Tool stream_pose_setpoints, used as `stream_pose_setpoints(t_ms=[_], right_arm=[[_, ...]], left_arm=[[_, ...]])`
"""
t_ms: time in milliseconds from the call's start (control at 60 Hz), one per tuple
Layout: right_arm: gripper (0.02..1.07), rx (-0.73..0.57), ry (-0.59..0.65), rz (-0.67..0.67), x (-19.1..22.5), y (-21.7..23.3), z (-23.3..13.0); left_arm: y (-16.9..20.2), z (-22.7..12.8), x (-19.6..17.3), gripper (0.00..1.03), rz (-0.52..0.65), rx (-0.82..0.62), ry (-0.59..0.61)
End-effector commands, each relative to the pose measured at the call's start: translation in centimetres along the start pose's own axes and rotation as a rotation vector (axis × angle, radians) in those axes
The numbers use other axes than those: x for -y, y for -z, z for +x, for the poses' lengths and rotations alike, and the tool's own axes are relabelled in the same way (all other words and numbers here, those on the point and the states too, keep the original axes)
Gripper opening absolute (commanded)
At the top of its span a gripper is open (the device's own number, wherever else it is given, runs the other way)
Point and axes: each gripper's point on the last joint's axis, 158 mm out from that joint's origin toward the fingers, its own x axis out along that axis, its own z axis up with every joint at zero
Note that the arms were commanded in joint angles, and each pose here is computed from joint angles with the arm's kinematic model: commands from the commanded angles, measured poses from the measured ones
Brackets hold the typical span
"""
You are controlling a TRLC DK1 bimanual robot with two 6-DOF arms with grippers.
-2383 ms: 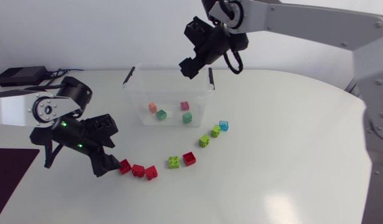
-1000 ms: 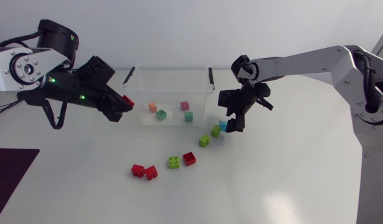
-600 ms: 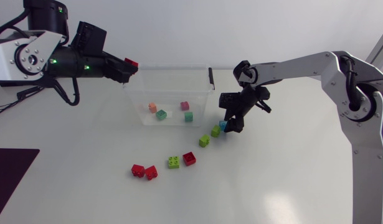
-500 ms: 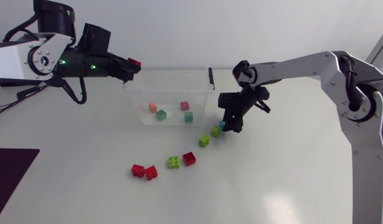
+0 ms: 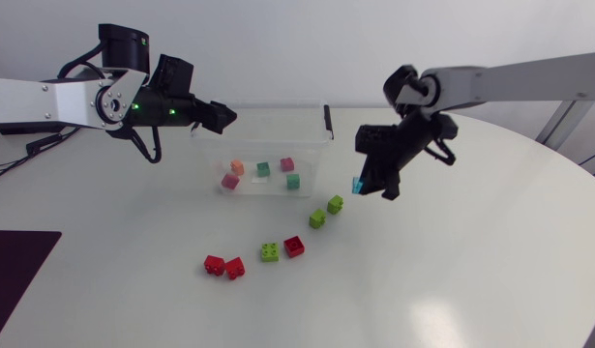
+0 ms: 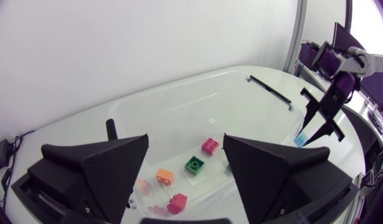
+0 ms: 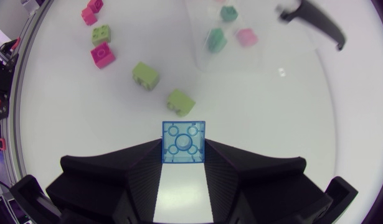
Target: Pick up the duplo bricks and place them in the container
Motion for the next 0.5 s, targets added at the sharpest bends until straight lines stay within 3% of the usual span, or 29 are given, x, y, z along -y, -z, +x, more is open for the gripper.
stream_pose_setpoints(t_ms=[0, 100, 250, 483], right_arm=[[0.24, 0.040, 0.043, -0.002, -0.6, -1.9, -3.4], [0.24, 0.103, 0.129, -0.006, -0.4, -5.3, -7.6], [0.24, 0.188, 0.200, 0.017, 0.4, -10.1, -11.0], [0.24, 0.285, 0.259, 0.089, 3.7, -16.0, -10.2]], left_arm=[[-2.1, -2.0, 0.2, 0.94, -0.008, 0.046, -0.011], [-0.7, -4.5, 0.8, 0.94, 0.019, -0.004, -0.008], [2.8, -8.4, 1.6, 0.94, 0.075, -0.095, 0.015], [11.7, -11.3, 4.2, 0.94, 0.107, -0.347, 0.099]])
